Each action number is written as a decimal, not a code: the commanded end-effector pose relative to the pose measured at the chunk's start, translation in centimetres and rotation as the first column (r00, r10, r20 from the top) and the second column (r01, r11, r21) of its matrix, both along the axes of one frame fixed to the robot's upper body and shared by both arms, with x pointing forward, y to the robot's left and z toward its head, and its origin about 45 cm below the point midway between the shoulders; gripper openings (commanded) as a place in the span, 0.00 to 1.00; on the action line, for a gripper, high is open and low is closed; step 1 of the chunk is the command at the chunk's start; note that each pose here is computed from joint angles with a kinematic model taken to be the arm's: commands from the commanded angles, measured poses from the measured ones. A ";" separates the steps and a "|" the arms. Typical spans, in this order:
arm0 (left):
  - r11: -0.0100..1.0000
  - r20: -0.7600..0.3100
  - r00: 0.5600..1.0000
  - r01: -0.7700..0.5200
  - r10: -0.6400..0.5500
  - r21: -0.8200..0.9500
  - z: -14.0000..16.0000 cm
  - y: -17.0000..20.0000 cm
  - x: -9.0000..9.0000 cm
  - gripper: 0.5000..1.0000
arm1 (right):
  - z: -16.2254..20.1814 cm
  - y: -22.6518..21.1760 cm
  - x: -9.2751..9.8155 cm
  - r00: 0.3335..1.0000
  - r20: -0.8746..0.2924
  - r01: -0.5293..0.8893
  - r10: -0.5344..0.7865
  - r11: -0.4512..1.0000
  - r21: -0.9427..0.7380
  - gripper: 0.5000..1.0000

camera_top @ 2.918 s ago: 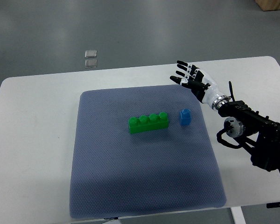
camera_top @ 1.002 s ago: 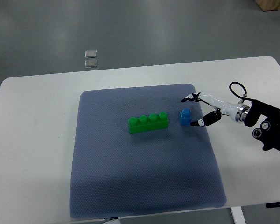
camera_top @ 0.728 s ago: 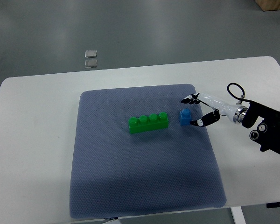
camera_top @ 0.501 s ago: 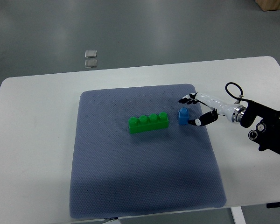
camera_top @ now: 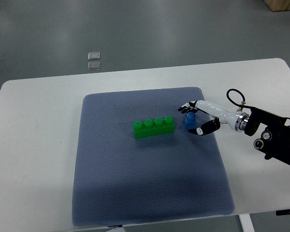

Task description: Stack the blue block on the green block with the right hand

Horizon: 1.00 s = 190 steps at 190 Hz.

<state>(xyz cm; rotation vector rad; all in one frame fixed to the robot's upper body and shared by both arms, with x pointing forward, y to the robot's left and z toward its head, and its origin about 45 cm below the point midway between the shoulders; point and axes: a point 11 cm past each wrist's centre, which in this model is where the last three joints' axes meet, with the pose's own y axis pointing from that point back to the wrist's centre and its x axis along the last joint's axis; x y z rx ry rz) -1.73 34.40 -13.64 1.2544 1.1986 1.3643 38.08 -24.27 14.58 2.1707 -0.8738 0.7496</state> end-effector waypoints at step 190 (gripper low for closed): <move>1.000 0.000 1.000 0.000 0.000 0.000 0.0 0.0 0.0 1.00 | -0.1 -0.1 -0.1 0.999 0.030 -0.019 0.020 0.999 -0.044 0.32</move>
